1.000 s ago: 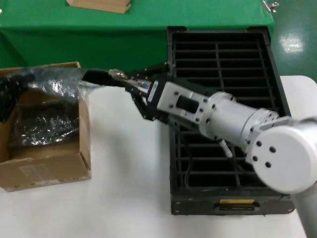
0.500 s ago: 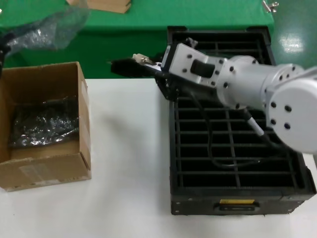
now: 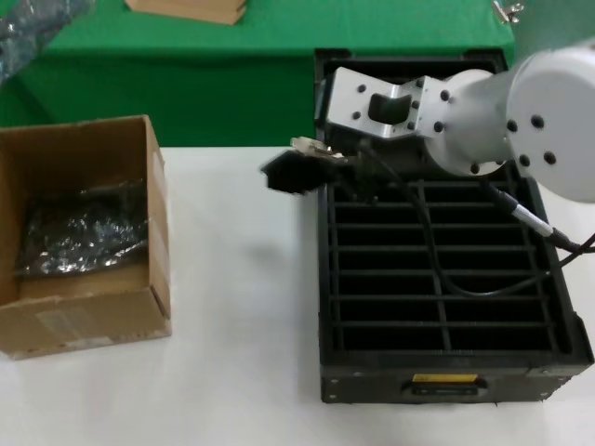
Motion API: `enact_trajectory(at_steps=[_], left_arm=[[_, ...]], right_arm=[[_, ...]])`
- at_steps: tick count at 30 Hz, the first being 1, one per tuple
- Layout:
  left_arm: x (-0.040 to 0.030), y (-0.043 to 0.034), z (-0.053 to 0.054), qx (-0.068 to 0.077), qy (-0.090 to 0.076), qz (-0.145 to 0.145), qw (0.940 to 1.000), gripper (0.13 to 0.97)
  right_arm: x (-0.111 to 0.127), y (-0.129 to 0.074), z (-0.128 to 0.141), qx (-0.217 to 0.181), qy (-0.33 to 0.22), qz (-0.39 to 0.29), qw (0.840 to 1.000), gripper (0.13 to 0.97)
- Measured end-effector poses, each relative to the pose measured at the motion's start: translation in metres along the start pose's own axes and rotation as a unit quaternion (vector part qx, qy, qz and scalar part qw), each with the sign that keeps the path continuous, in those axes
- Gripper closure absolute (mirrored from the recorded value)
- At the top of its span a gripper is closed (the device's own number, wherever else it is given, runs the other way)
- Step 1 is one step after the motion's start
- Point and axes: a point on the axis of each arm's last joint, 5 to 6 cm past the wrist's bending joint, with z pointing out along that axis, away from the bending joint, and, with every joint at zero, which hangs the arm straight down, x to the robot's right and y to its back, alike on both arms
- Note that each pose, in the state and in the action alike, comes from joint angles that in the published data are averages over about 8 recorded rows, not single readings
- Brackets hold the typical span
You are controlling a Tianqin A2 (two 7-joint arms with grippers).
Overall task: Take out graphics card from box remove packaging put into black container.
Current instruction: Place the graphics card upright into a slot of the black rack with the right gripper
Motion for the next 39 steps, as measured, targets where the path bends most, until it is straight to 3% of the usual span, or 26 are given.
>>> enact_trajectory(at_steps=[9, 16, 27, 39], left_arm=[[0.0031, 0.0018, 0.000, 0.001, -0.030, -0.052, 0.9982, 0.958], [0.0068, 0.0046, -0.002, -0.001, -0.047, -0.087, 0.9951, 0.958], [0.0150, 0.0072, -0.007, -0.001, -0.055, -0.122, 0.9910, 0.958], [0.0231, 0.0117, -0.007, -0.003, -0.056, -0.140, 0.9885, 0.958]], right_arm=[[0.033, -0.003, -0.012, -0.082, -0.030, -0.016, 0.996, 0.907], [0.049, -0.003, -0.005, -0.128, -0.053, -0.023, 0.990, 0.907], [0.057, -0.006, 0.024, -0.175, -0.097, -0.044, 0.979, 0.907], [0.071, -0.004, 0.046, -0.198, -0.109, -0.053, 0.973, 0.907]])
